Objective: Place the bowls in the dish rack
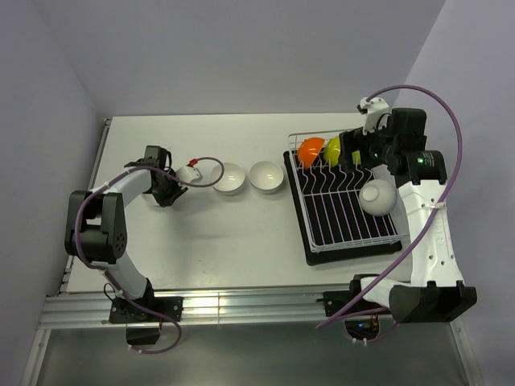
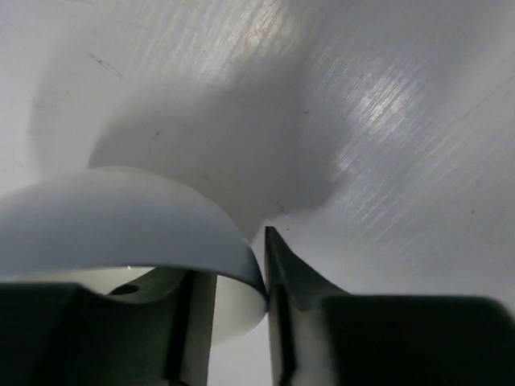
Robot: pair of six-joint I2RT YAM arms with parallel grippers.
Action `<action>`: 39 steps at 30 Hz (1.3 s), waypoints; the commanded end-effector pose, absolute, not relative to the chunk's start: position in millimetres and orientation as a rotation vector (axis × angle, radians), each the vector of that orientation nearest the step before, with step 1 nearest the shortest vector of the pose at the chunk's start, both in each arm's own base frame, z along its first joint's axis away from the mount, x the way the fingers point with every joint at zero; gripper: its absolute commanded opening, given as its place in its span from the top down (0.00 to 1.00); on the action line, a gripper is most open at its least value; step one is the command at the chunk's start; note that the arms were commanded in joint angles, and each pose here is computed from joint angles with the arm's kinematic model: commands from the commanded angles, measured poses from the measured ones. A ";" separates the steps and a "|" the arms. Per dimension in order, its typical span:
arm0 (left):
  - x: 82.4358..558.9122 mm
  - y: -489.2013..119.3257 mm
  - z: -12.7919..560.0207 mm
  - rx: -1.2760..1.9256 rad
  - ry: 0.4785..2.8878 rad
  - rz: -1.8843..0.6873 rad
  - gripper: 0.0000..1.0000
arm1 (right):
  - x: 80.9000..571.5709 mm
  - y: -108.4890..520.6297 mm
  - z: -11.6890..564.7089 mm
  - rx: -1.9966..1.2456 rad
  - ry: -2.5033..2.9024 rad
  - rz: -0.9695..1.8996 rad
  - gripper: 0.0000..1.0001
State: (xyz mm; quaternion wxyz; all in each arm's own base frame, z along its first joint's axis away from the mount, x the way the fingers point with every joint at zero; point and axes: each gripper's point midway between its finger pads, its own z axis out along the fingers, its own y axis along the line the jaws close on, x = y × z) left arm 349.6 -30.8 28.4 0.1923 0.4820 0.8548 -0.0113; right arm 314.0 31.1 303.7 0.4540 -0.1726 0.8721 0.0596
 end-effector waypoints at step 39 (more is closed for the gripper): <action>151.8 -268.4 306.2 1.428 1.440 -1.689 1.00 | 191.2 157.5 373.0 -1.281 1.411 0.401 0.00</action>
